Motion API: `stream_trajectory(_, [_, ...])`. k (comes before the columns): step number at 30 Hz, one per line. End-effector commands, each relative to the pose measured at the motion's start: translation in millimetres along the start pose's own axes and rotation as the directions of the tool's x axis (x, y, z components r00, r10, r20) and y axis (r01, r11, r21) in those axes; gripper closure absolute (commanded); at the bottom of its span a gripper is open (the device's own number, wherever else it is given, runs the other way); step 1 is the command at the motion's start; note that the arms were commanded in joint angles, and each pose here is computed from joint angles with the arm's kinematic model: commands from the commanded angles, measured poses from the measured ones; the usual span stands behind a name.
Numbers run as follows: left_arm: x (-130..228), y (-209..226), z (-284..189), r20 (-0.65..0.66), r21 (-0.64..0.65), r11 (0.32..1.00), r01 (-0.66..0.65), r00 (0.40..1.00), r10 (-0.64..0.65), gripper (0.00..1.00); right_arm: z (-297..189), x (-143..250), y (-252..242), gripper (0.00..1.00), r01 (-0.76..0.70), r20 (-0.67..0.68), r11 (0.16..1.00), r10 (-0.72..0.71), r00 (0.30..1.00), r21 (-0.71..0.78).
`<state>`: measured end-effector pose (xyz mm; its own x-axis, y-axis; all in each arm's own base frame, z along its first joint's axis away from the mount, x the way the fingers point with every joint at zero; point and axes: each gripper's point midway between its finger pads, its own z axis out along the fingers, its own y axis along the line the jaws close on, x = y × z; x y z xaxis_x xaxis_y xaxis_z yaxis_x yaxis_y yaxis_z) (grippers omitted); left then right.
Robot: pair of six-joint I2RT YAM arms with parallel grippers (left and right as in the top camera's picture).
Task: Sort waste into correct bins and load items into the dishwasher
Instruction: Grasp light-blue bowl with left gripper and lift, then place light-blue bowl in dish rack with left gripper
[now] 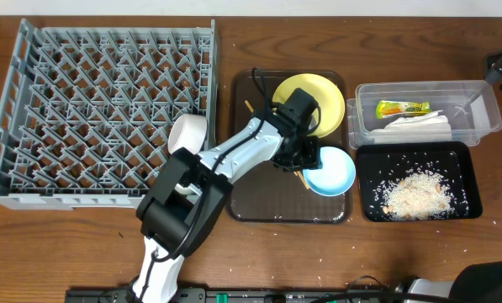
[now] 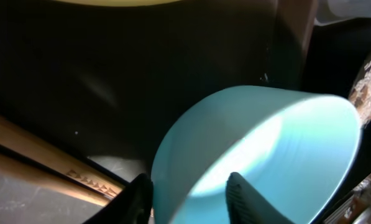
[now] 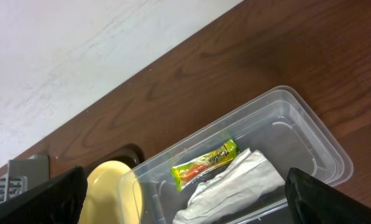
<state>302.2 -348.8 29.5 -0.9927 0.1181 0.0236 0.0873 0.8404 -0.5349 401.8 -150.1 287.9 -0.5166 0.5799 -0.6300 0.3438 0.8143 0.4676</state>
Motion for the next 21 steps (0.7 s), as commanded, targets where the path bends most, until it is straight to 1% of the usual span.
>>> stream_trajectory(1, [6,3,8,-0.038,0.012,1.0,0.021,0.999,-0.02,0.67,-12,-10,7,0.01,0.009,0.038,1.0,-0.008,0.999,-0.013])
stream_trajectory(2, [6,3,8,-0.037,0.013,1.0,0.019,0.999,-0.019,0.67,-12,-10,7,0.01,0.008,0.038,1.0,-0.008,0.999,-0.013])
stream_trajectory(4, [6,3,8,-0.037,0.013,1.0,0.019,0.999,-0.019,0.71,-12,-10,7,0.01,0.008,0.038,1.0,-0.008,0.999,-0.013])
stream_trajectory(5, [6,3,8,-0.037,0.013,1.0,0.019,0.999,-0.019,0.75,-12,-10,7,0.01,0.008,0.038,1.0,-0.008,0.999,-0.013])
stream_trajectory(6, [6,3,8,-0.037,0.013,1.0,0.019,0.999,-0.019,0.87,-12,-10,7,0.01,0.008,0.038,1.0,-0.008,0.999,-0.013])
stream_trajectory(7, [6,3,8,-0.037,0.013,1.0,0.019,0.999,-0.019,0.92,-12,-10,7,0.01,0.008,0.038,1.0,-0.008,0.999,-0.013])
stream_trajectory(12, [2,1,4,-0.025,0.021,1.0,0.018,1.0,-0.017,0.92,-12,-10,7,0.01,0.009,0.038,1.0,-0.008,0.999,-0.013])
stream_trajectory(15, [-1,-4,-7,-0.006,0.042,0.999,-0.011,1.0,0.011,0.93,-12,-10,7,0.01,0.008,0.038,1.0,-0.008,0.999,-0.013])
stream_trajectory(20, [-10,-22,-46,0.071,0.093,0.991,-0.095,0.994,0.089,0.93,-12,-10,7,0.01,0.009,0.038,1.0,-0.008,0.999,-0.013])
stream_trajectory(21, [-15,-28,-68,0.116,0.108,0.987,-0.119,0.988,0.107,0.93,-12,-10,7,0.01,0.008,0.038,1.0,-0.008,0.999,-0.013])
